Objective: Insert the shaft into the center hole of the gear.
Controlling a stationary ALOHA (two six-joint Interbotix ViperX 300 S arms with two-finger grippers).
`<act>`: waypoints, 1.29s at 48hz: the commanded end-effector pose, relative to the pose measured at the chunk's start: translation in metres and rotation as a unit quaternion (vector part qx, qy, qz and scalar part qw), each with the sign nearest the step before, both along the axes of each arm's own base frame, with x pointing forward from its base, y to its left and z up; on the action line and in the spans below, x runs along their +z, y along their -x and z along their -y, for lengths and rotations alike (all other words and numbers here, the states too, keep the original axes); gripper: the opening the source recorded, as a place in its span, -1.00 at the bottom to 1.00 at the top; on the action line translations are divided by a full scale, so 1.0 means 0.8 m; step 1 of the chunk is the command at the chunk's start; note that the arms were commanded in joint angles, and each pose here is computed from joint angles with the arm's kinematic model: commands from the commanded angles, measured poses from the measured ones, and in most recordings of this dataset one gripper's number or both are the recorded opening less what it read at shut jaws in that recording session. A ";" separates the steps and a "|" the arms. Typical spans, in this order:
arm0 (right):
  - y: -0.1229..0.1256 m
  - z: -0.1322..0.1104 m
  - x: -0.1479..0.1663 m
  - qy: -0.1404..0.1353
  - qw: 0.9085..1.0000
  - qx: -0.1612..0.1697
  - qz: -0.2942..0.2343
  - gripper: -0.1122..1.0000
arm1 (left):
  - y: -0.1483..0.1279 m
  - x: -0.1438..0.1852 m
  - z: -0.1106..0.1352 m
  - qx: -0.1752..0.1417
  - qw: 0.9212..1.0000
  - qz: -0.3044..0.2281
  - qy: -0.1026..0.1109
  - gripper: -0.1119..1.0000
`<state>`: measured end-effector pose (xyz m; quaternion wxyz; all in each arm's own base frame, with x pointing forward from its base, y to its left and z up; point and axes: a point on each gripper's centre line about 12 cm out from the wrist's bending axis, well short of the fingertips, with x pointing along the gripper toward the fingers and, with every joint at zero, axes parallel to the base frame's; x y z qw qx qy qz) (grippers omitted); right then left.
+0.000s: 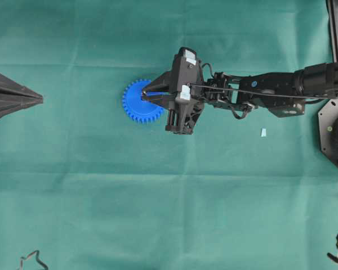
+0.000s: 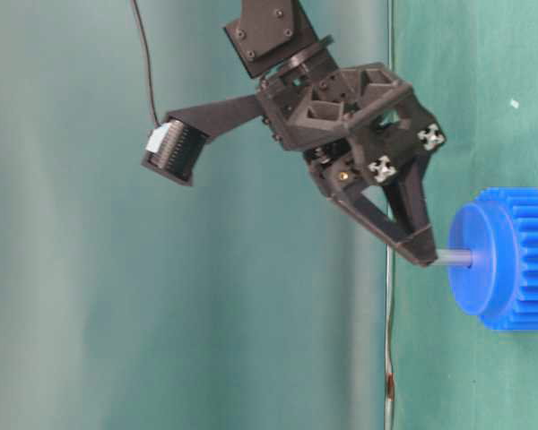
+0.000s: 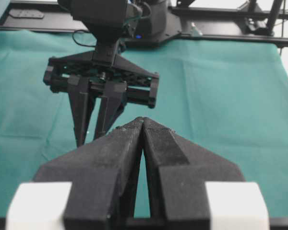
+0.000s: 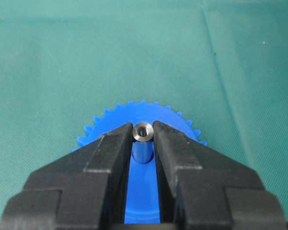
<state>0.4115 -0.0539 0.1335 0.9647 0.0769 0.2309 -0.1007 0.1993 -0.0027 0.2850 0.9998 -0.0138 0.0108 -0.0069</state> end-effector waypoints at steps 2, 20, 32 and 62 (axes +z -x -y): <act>-0.004 0.000 0.008 0.000 1.000 -0.002 0.014 -0.51 | -0.003 0.011 0.001 -0.001 1.000 0.011 -0.002 -0.80; -0.011 0.002 -0.018 -0.003 1.000 -0.005 -0.003 -0.51 | -0.003 0.011 0.001 -0.001 1.000 0.010 -0.002 -0.80; -0.010 0.002 -0.019 -0.003 1.000 -0.005 -0.005 -0.51 | -0.003 0.010 0.001 -0.002 1.000 0.008 -0.002 -0.80; 0.005 0.004 0.041 0.006 0.999 -0.006 0.041 0.87 | -0.003 0.010 0.001 -0.002 1.000 0.007 -0.002 -0.80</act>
